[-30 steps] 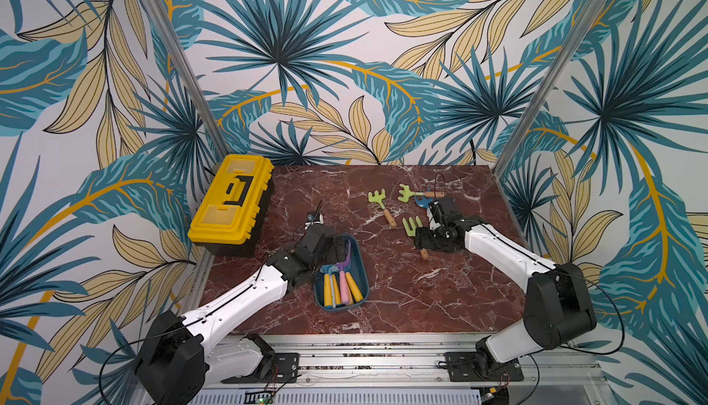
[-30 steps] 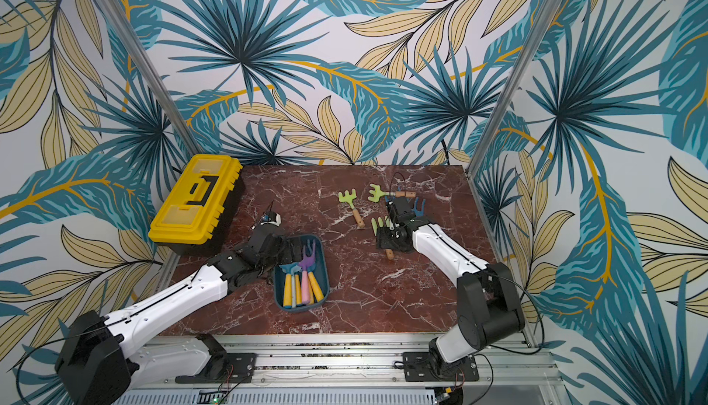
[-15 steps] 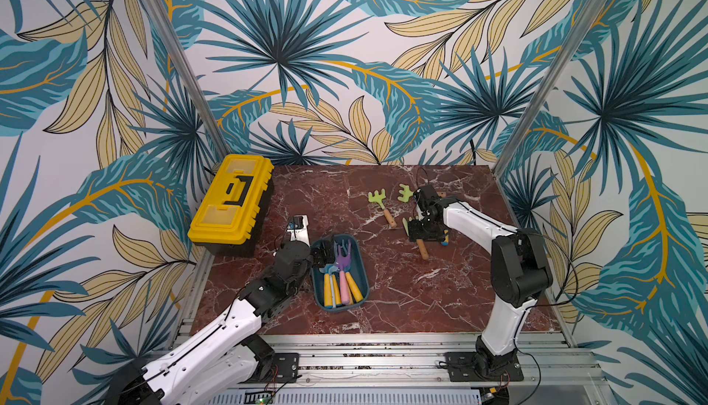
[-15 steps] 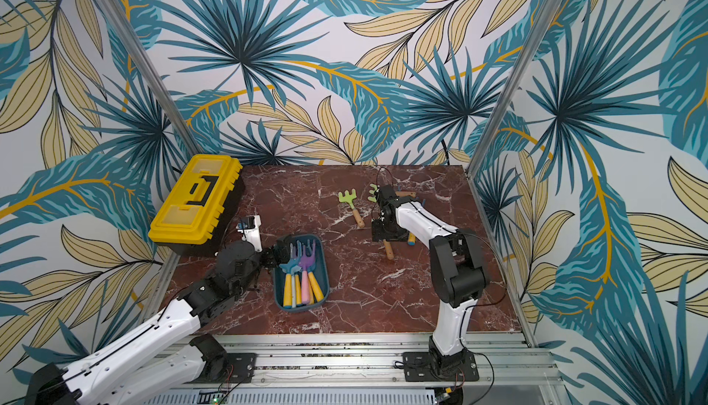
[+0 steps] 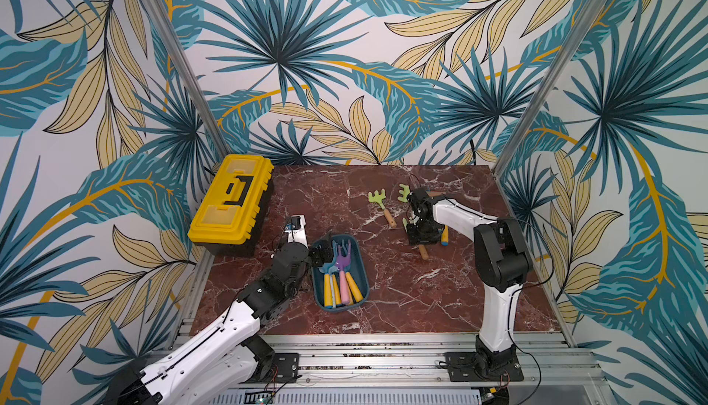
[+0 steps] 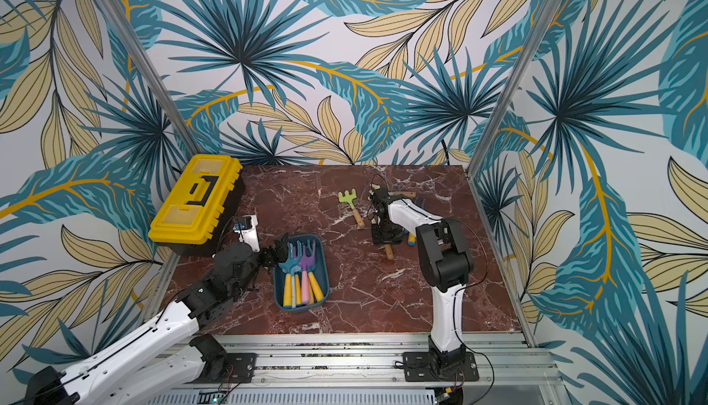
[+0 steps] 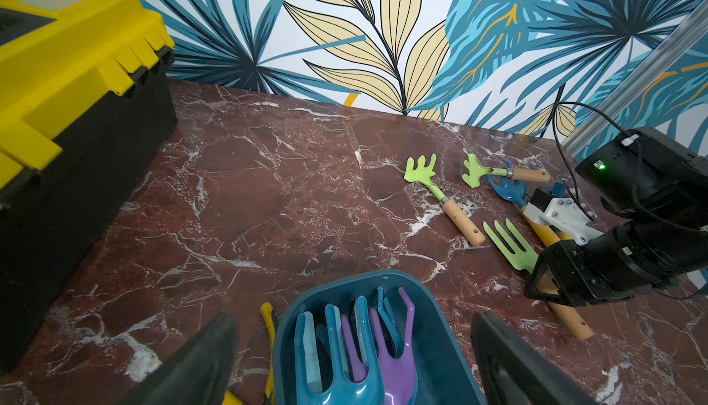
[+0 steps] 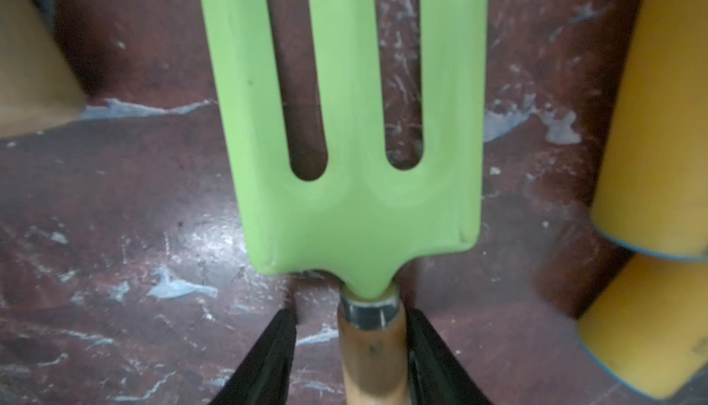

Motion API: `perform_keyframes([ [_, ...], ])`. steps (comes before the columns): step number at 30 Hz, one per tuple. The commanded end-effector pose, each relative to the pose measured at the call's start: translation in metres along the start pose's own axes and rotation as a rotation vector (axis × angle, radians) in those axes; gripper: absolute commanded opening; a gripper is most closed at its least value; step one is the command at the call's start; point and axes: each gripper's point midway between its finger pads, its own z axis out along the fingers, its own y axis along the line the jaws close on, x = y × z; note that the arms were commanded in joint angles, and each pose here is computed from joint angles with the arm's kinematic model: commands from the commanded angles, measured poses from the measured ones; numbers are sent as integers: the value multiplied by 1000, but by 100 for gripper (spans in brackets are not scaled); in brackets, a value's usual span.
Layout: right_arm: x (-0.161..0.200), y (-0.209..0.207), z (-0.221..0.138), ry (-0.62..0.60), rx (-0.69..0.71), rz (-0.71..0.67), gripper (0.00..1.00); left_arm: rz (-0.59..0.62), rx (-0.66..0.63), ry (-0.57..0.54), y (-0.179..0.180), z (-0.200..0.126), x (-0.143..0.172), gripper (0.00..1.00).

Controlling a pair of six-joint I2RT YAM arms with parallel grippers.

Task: Put the rake into the storage box
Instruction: Pick up the rake at the center of the board, then place the rake in the storage box.

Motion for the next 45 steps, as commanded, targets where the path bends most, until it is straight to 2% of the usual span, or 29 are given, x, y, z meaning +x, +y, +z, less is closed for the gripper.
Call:
perform_keyframes([
  [1, 14, 3, -1, 36, 0, -5, 48, 11, -21, 1, 6, 3, 7, 100],
  [4, 19, 8, -6, 31, -1, -15, 41, 5, -12, 7, 4, 4, 8, 100],
  [6, 23, 11, -6, 34, -1, -21, 33, 1, -10, 9, 4, 5, 9, 100],
  [9, 28, 14, -7, 33, 1, -24, 25, 0, -11, 9, 4, 5, 9, 100],
  [12, 30, 20, -19, 0, -6, -21, 21, 0, -17, 8, 5, 4, 9, 100],
  [18, 33, 49, -59, -94, -78, -49, 21, -5, -30, 6, 8, 4, 9, 100],
  [29, 68, 138, -130, -180, -362, -117, 20, -48, -75, 46, 18, 13, 18, 100],
  [35, 98, 192, -145, -146, -474, -174, 20, -139, -103, 111, 38, 24, 28, 100],
  [45, 127, 252, -134, -85, -479, -254, 20, -266, -115, 154, 64, 31, 37, 100],
])
